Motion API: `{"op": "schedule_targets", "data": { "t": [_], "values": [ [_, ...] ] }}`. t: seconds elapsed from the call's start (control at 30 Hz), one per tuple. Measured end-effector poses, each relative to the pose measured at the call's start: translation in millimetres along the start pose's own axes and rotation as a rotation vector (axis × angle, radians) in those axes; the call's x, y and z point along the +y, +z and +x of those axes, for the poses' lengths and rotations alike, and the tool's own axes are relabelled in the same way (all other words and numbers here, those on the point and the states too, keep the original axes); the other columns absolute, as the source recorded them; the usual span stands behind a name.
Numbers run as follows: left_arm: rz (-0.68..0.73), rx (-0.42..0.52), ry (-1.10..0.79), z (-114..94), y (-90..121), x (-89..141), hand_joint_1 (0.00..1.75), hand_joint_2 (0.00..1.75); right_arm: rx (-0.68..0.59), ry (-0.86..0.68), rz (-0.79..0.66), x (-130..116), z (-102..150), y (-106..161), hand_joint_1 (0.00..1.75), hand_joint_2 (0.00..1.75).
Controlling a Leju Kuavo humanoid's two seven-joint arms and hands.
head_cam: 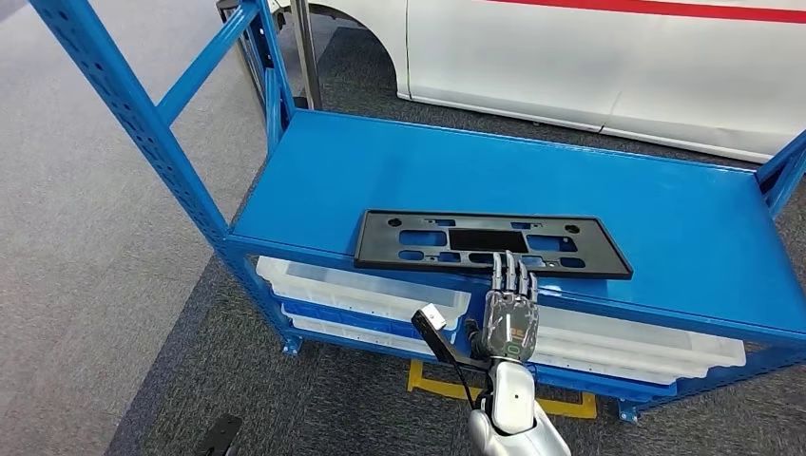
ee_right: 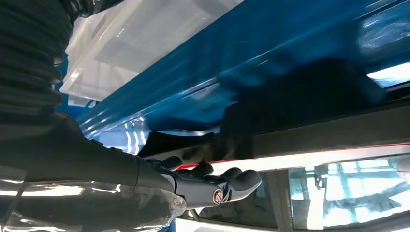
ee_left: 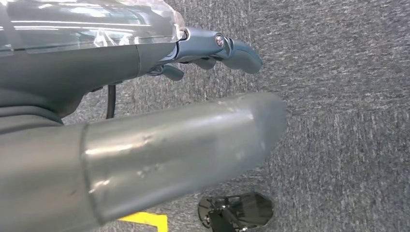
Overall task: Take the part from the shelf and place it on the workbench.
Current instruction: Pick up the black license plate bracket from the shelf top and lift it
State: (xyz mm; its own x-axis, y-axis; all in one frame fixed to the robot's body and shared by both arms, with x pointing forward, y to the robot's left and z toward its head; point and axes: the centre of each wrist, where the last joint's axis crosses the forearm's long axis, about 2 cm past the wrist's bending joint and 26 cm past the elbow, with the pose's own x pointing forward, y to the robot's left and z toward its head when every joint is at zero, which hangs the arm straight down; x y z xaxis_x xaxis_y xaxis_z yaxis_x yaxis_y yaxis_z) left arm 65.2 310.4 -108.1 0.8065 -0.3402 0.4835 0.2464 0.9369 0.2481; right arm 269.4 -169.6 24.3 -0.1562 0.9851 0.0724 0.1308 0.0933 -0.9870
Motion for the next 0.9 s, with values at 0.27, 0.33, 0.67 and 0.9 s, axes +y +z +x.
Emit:
{"op": "schedule_targets", "data": {
  "t": [0.27, 0.33, 0.67, 0.9],
  "values": [
    [-0.008, -0.007, -0.013, 1, 0, 0, 0.0, 0.0, 0.01, -0.023, 0.013, 1, -8, -1, 0.0, 1.75],
    [-0.011, -0.009, -0.017, 1, 0, 0, 0.0, 0.0, 0.007, -0.033, 0.005, 0, -9, -3, 0.0, 1.75],
    [-0.023, -0.011, -0.045, 0, 0, 1, 0.0, 0.0, -0.008, -0.071, -0.049, -12, -6, -15, 0.0, 1.75],
    [-0.023, -0.01, -0.051, 0, -1, 2, 0.0, 0.0, -0.014, -0.105, -0.074, -18, 0, -21, 0.0, 1.75]
  ]
}}
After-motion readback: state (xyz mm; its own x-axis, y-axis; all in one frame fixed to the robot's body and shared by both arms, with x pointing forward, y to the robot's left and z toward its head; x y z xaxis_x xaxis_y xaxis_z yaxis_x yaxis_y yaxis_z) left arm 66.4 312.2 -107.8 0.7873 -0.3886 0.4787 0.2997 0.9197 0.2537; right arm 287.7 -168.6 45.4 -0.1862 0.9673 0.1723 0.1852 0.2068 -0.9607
